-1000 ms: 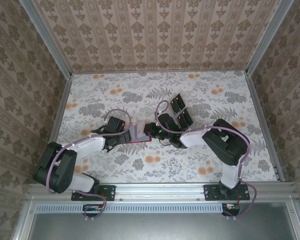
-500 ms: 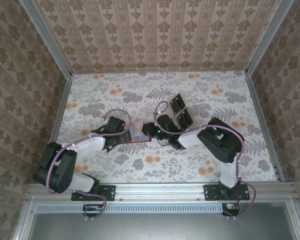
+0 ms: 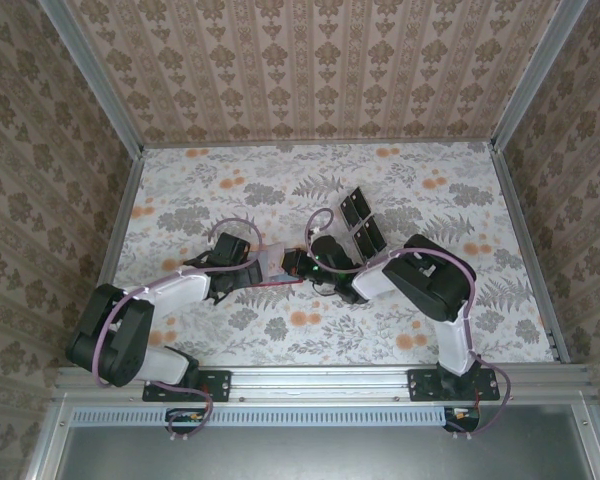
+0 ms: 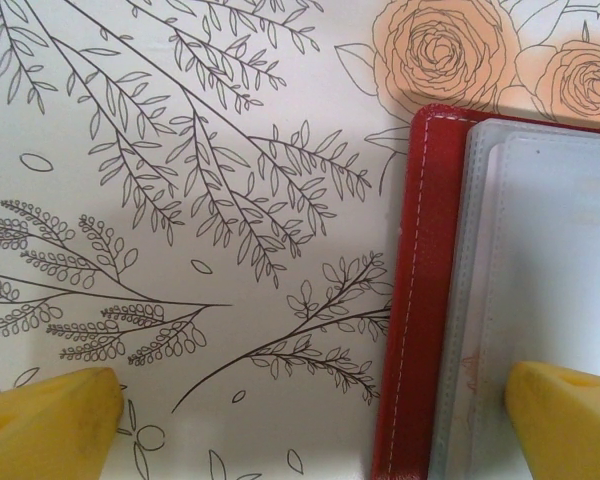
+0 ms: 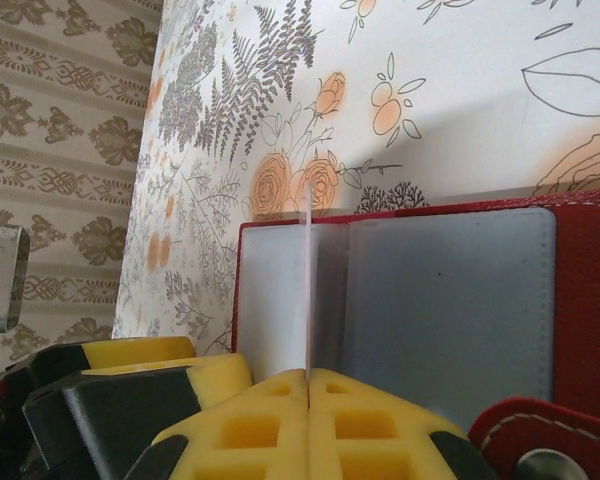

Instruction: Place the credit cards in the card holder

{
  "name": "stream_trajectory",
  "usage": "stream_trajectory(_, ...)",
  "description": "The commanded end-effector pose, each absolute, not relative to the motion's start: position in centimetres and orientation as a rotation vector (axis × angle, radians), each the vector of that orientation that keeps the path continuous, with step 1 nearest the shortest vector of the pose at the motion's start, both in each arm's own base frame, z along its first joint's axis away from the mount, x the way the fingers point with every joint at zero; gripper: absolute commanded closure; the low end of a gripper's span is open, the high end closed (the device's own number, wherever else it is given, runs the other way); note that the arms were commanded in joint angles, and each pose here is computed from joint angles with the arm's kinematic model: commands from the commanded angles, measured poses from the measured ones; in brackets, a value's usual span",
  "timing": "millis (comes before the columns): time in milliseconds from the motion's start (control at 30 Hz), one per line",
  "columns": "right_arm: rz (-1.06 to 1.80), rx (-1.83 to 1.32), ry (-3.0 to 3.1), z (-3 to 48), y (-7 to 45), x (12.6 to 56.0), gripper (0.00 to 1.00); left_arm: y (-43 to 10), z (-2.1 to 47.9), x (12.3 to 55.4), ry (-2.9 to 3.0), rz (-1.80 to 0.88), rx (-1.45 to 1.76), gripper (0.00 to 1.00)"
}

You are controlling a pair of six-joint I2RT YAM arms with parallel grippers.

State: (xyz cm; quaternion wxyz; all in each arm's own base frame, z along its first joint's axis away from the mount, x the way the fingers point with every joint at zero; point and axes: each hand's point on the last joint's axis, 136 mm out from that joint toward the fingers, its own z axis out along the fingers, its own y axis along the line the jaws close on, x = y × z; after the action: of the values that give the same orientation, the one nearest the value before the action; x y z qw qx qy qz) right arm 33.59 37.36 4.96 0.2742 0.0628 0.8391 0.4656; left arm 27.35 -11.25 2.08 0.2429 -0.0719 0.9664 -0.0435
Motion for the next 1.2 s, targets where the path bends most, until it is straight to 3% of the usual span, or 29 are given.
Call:
stream_trajectory(0,1.253,0.186,2.248,4.3,37.4,33.2,1.00,-9.5,0.0,24.8,2.731,-0.014,-0.220,0.00)
stream_trajectory(500,1.273,0.205,2.253,3.2,37.6,32.2,1.00,-9.4,0.0,24.7,2.734,-0.012,-0.221,0.00)
stream_trajectory(1167,1.254,0.226,2.162,7.0,34.9,34.7,1.00,-9.5,-0.1,24.8,2.735,-0.015,-0.219,0.00)
